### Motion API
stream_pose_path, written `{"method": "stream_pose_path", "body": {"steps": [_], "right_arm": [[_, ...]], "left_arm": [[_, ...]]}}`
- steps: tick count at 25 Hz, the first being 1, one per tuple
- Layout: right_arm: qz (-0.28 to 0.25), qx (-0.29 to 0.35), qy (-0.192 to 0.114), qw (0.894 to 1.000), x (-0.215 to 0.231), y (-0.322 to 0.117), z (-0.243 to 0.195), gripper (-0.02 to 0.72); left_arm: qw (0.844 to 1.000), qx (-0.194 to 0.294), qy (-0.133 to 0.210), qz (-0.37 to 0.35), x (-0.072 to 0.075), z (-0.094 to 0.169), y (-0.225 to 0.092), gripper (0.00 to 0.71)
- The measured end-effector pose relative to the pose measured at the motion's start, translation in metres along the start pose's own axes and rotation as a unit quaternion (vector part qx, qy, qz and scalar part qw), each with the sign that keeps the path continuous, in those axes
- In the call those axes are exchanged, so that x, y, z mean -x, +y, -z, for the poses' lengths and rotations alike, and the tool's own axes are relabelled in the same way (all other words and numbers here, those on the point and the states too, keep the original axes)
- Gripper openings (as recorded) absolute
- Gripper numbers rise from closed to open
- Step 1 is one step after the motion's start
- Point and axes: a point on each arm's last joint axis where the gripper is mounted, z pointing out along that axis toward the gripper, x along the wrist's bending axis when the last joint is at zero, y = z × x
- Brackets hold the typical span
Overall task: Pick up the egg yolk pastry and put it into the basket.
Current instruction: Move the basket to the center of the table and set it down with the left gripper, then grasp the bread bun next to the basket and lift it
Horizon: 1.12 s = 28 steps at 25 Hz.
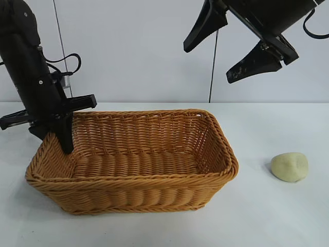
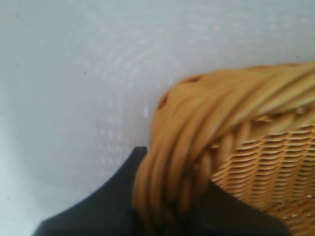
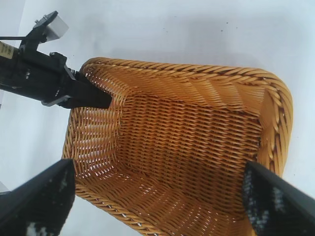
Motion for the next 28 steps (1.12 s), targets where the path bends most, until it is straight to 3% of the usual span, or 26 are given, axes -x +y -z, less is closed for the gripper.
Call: {"method": "stream_pose_path", "body": {"steps": [2, 3, 6, 8, 13, 22, 28], "right_arm": [[0.000, 0.000, 0.000, 1.000, 0.000, 0.000, 0.000, 0.632], [0.000, 0.000, 0.000, 1.000, 0.000, 0.000, 0.000, 0.632], [-0.001, 0.000, 0.000, 1.000, 0.000, 0.000, 0.000, 0.632], [-0.004, 0.000, 0.000, 1.000, 0.000, 0.000, 0.000, 0.632], [-0.006, 0.000, 0.000, 1.000, 0.000, 0.000, 0.000, 0.632], [-0.008, 0.000, 0.000, 1.000, 0.000, 0.000, 0.000, 0.632], [-0.008, 0.000, 0.000, 1.000, 0.000, 0.000, 0.000, 0.632]], "left_arm": [[1.000, 0.005, 0.000, -0.001, 0.001, 0.000, 0.001, 0.216], [1.000, 0.009, 0.000, -0.001, 0.001, 0.000, 0.001, 0.277], [1.000, 0.010, 0.000, -0.001, 0.001, 0.000, 0.002, 0.559], [1.000, 0.011, 0.000, -0.002, 0.001, 0.000, 0.002, 0.643], [1.000, 0.020, -0.002, -0.011, 0.006, 0.019, 0.000, 0.688], [0.991, 0.118, 0.007, -0.060, 0.026, 0.107, -0.003, 0.695], [0.988, 0.124, 0.049, -0.074, 0.017, 0.127, -0.001, 0.695]]}}
